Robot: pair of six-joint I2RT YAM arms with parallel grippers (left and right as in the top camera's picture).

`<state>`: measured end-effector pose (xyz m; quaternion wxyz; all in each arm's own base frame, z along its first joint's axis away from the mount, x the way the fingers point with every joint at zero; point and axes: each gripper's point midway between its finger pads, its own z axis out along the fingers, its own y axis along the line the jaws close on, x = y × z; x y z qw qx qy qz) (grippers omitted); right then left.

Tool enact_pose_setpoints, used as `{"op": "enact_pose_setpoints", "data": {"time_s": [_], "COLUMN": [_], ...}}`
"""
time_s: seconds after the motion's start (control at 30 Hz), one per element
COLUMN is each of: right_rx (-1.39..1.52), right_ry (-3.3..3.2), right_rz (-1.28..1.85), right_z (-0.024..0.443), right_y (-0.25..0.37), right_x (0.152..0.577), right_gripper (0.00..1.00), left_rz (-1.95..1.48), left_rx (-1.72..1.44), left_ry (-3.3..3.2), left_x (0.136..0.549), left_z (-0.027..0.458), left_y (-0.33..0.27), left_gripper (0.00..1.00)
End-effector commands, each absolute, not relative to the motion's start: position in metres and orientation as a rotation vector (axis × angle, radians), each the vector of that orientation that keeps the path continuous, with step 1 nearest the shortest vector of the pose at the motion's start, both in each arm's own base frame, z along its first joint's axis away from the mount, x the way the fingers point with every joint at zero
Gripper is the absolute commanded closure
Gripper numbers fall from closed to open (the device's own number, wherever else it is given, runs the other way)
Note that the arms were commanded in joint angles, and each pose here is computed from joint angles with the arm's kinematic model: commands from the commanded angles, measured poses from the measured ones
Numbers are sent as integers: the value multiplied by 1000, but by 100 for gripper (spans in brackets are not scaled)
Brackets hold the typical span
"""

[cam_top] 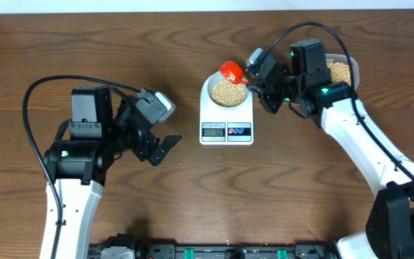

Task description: Scoop item into bowl and weigh 50g on scale

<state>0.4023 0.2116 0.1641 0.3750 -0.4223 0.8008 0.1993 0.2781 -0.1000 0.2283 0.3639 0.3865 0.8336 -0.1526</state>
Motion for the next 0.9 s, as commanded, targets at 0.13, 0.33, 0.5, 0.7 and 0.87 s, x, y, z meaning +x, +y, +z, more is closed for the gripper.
{"op": "enact_pose_setpoints", "data": {"time_s": [0.13, 0.33, 0.5, 0.7, 0.87], "right_rx": [-1105, -1047, -1004, -1013, -979], "right_ry": [2002, 2040, 2050, 2040, 2062], "right_rz": [480, 512, 650, 679, 697], "right_z": [177, 177, 183, 184, 184], "right_y": [216, 216, 226, 229, 228], "right_x": [402, 402, 393, 390, 390], "right_gripper": [99, 99, 99, 99, 99], "left_rz": [-377, -377, -377, -377, -377], "left_rx": [1003, 1003, 1003, 1002, 1002], "left_ry": [2124, 2124, 2124, 2124, 2124], "left_x": [281, 281, 281, 281, 281], "left_z": [235, 235, 235, 235, 235], "left_y": [-99, -99, -99, -99, -99], "left_gripper": [2, 2, 2, 2, 2]}}
